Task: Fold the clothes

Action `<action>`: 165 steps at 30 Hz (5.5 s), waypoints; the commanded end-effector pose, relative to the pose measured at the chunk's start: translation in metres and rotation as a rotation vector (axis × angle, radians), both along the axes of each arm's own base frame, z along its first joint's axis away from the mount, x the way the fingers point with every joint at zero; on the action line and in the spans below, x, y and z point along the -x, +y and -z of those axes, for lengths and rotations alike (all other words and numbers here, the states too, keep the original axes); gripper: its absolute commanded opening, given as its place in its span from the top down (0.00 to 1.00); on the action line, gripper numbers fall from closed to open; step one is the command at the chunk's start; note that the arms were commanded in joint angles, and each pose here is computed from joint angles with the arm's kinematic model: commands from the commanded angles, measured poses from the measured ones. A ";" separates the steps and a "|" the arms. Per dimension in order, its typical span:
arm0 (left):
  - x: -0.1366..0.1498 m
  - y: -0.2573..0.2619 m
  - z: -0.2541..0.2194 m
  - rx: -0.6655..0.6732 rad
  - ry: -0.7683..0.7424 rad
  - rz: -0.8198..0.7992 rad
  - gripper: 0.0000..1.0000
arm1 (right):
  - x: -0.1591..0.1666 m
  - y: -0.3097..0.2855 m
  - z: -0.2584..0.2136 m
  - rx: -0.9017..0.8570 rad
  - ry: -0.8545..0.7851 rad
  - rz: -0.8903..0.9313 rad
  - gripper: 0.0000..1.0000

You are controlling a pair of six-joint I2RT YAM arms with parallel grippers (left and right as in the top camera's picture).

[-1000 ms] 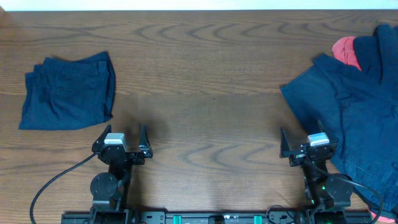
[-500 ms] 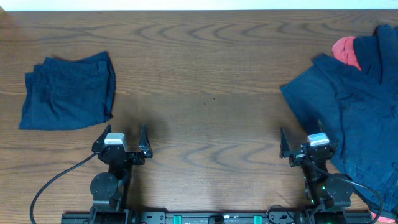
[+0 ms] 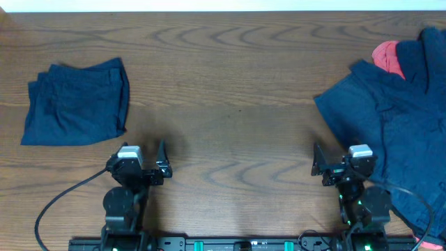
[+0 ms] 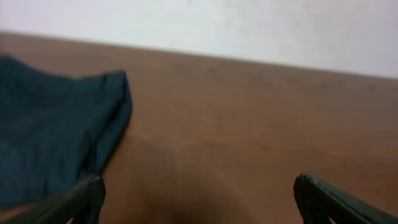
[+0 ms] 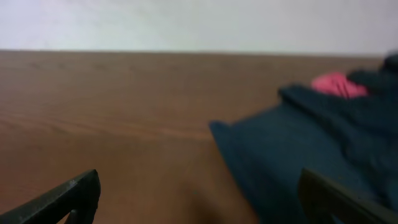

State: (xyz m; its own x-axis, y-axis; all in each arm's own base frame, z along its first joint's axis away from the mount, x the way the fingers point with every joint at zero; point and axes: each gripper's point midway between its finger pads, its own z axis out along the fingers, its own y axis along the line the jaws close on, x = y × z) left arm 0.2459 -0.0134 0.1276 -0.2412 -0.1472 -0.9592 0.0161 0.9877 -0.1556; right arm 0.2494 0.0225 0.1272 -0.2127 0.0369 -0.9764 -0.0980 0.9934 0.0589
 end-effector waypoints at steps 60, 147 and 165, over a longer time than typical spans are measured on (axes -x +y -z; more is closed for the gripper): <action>-0.038 -0.012 -0.001 0.020 0.756 0.038 0.02 | -0.133 0.013 0.080 0.228 0.747 -0.068 0.99; -0.036 -0.071 0.022 0.207 0.871 0.236 0.02 | 0.037 -0.022 0.135 0.377 1.533 0.151 0.99; -0.036 -0.071 0.022 0.205 0.870 0.233 0.02 | -0.012 0.074 -0.042 0.238 1.068 -0.323 0.99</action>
State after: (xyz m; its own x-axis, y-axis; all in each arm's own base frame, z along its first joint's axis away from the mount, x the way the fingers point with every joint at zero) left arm 0.2786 -0.0815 0.1003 -0.9134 -0.1554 -0.3762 -0.0061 0.9293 -0.3692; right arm 0.2735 0.0570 0.1642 -0.9417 -0.2194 -0.2551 -0.2169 0.9754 -0.0379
